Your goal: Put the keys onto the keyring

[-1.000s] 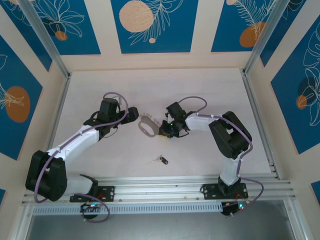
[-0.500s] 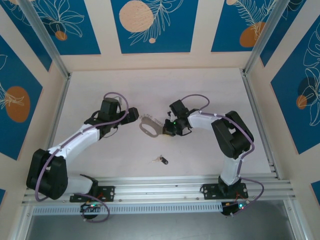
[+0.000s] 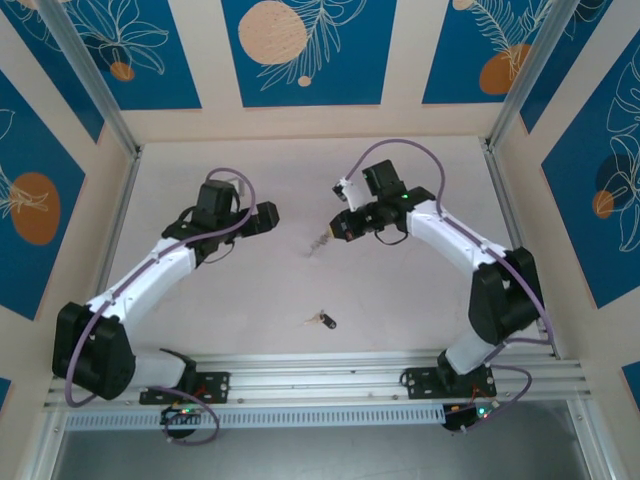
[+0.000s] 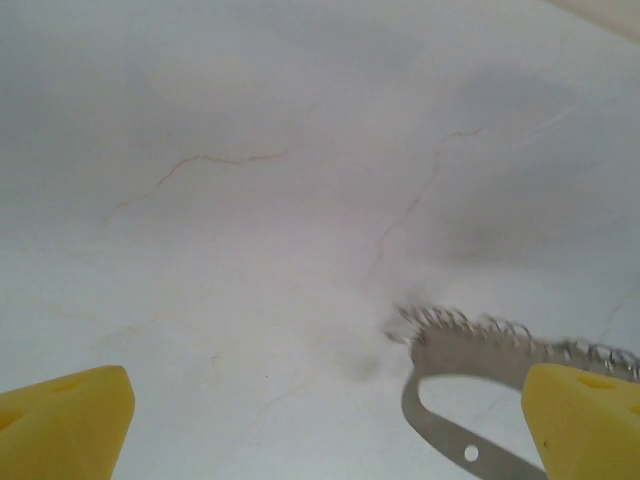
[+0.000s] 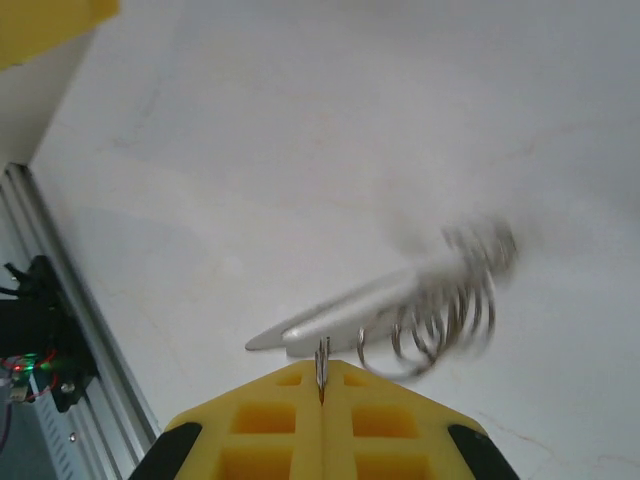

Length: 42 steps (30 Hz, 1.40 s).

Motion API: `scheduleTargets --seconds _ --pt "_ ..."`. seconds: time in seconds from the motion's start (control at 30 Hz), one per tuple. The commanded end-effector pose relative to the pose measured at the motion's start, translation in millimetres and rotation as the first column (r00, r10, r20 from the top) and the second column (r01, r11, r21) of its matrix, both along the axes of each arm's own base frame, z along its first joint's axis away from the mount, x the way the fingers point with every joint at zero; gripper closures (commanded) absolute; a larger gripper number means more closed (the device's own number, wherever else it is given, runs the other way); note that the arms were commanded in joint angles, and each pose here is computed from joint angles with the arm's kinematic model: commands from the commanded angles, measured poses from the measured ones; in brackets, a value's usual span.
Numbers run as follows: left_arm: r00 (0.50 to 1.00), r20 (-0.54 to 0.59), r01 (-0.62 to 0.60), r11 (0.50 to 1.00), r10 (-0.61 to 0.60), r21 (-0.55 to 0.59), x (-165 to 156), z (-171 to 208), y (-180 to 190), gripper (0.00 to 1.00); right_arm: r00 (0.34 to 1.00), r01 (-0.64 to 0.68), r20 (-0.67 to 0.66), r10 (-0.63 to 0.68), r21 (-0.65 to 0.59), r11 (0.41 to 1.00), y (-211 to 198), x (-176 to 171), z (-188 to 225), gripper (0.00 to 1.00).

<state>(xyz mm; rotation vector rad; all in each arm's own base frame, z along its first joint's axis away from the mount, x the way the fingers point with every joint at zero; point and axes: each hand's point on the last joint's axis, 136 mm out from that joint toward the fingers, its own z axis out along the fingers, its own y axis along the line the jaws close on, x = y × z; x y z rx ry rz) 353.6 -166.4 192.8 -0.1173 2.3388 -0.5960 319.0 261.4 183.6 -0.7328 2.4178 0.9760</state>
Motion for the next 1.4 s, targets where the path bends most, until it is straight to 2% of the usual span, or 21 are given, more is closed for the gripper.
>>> scheduleTargets --seconds 0.0,0.2,0.37,0.5,0.63,0.8,1.03,1.37 --pt "0.994 0.075 0.082 0.996 -0.080 -0.032 -7.9 39.6 -11.5 0.00 0.991 -0.095 0.112 0.078 0.151 0.984 -0.8 -7.8 45.9 1.00" --pt "0.974 0.166 0.172 0.978 -0.151 -0.121 -9.7 81.3 -29.9 0.02 0.971 -0.149 0.221 0.093 0.256 0.955 -2.3 -19.3 102.5 1.00" --pt "0.942 0.251 0.283 0.929 -0.223 -0.238 -9.2 117.9 -54.4 0.10 0.954 -0.162 0.293 0.063 0.327 0.931 -7.1 -21.9 140.8 1.00" --pt "0.930 0.293 0.308 0.909 -0.223 -0.282 -1.4 140.1 -62.6 0.12 0.941 -0.166 0.336 0.030 0.382 0.909 -12.0 -19.4 166.9 1.00" --pt "0.940 0.297 0.265 0.909 -0.169 -0.321 9.9 159.0 -62.3 0.00 0.930 -0.184 0.366 0.019 0.424 0.887 -15.0 -15.9 185.7 1.00" --pt "0.936 0.315 0.257 0.917 -0.157 -0.305 17.2 177.4 -61.8 0.00 0.922 -0.196 0.388 0.003 0.461 0.865 -18.7 -11.3 196.5 1.00" --pt "0.871 0.412 0.390 0.887 -0.269 -0.245 7.8 198.6 -73.8 0.00 0.918 -0.225 0.396 0.006 0.508 0.831 -16.0 -10.6 202.8 1.00" --pt "0.748 0.504 0.610 0.747 -0.433 -0.264 -15.5 211.1 -105.0 0.02 0.931 -0.284 0.357 0.081 0.563 0.776 -7.1 -13.4 206.6 1.00"
